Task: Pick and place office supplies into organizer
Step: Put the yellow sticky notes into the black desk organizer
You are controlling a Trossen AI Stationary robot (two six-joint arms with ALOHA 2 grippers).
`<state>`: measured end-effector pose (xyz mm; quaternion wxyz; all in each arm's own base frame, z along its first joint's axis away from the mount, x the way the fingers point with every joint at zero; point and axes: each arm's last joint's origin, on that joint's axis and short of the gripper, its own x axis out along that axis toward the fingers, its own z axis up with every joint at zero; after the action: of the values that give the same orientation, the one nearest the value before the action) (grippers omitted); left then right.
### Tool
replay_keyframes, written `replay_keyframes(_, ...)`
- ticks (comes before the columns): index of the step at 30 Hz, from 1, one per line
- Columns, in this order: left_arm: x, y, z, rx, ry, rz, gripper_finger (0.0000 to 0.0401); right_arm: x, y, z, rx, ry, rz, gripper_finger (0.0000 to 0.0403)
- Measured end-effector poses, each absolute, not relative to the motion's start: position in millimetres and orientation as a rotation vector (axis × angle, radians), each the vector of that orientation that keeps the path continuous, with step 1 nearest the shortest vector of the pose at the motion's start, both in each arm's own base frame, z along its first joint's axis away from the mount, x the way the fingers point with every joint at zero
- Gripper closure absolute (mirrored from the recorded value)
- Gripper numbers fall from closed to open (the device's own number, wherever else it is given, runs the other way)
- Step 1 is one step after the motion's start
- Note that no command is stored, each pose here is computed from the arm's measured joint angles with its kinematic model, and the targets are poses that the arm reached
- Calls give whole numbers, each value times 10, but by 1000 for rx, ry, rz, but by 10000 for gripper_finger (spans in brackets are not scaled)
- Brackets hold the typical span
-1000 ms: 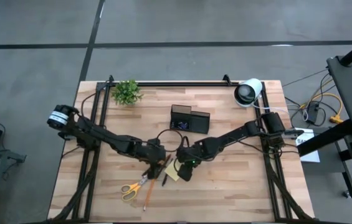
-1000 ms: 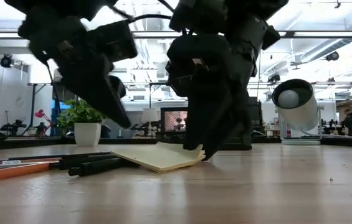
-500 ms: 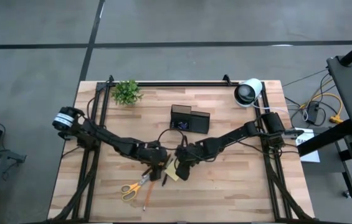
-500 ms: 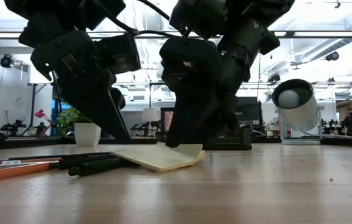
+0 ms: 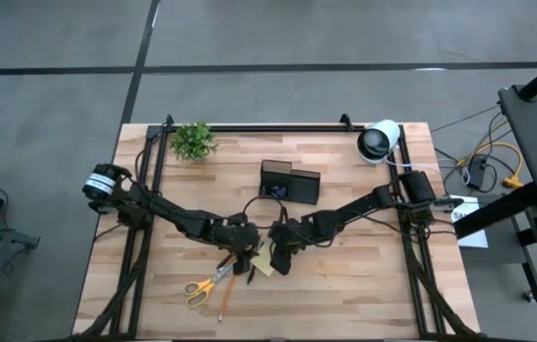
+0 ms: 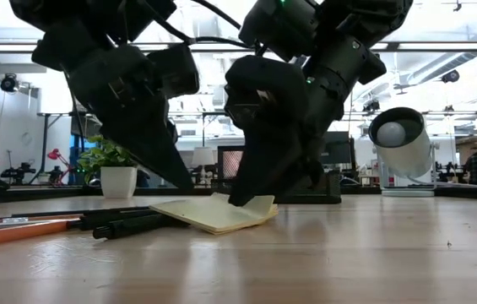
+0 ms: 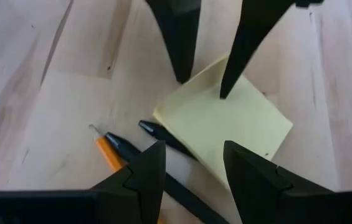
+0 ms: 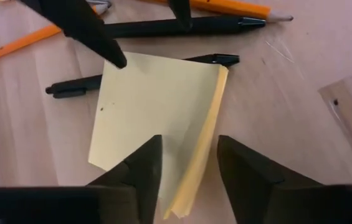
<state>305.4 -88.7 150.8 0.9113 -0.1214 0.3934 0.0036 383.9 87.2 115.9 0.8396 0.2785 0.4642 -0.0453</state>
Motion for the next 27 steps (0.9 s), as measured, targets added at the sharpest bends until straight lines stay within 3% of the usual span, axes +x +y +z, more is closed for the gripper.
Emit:
replay_keyframes(11, 3075, -863, 1523, -246, 780, 37, 255, 3892, 901, 1033, 550, 978, 8, 386)
replay_keyframes(19, 3054, -857, 1516, -239, 803, 44, 255, 4058, 979, 1072, 546, 974, 75, 394)
replay_keyframes(27, 2857, -785, 1634, -174, 910, 112, 255, 4092, 940, 1428, 418, 920, -7, 395)
